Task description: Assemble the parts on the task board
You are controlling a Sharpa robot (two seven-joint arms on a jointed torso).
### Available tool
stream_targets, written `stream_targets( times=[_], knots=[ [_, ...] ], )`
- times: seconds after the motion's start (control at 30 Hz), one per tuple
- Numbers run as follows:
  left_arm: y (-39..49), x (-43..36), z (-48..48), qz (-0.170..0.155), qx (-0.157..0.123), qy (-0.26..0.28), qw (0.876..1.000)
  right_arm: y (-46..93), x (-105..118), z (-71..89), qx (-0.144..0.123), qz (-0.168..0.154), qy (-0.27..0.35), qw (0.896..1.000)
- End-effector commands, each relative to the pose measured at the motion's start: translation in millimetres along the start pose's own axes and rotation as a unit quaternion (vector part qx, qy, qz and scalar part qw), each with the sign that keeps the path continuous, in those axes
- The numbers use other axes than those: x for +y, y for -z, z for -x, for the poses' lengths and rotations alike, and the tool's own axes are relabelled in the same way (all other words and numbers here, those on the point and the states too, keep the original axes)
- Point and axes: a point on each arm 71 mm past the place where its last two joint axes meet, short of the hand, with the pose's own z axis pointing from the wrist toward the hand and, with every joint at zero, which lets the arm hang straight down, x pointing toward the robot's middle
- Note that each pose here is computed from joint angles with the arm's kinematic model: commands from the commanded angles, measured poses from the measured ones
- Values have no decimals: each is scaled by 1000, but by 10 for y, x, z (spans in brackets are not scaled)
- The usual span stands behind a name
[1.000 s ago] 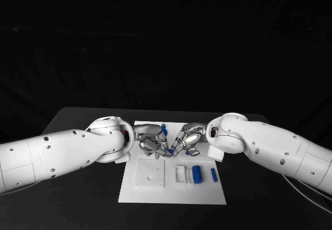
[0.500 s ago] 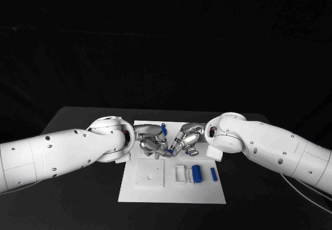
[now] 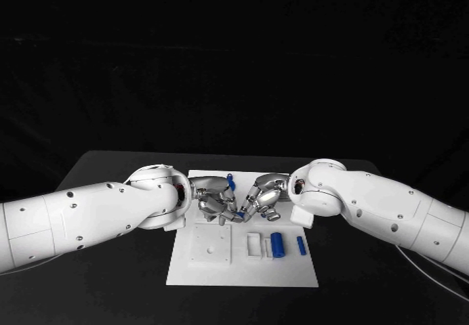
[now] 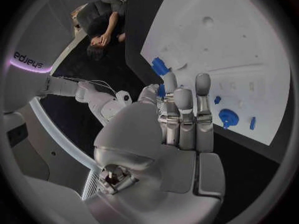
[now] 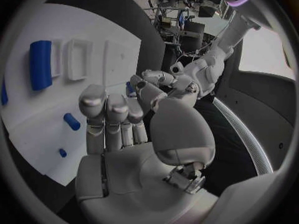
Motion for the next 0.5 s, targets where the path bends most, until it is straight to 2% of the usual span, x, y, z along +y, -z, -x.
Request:
stream_targets(
  times=[0.03, 0.23, 0.5],
  knots=[
    [-29, -53, 8, -6, -8, 15, 1000, -25, 126, -89, 22, 32, -3, 999],
    [-30, -40, 14, -2, -11, 17, 1000, -30, 126, -93, 21, 31, -3, 999],
    [-48, -73, 4, -6, -9, 24, 1000, -53, 149, -107, 19, 32, -4, 999]
  ],
)
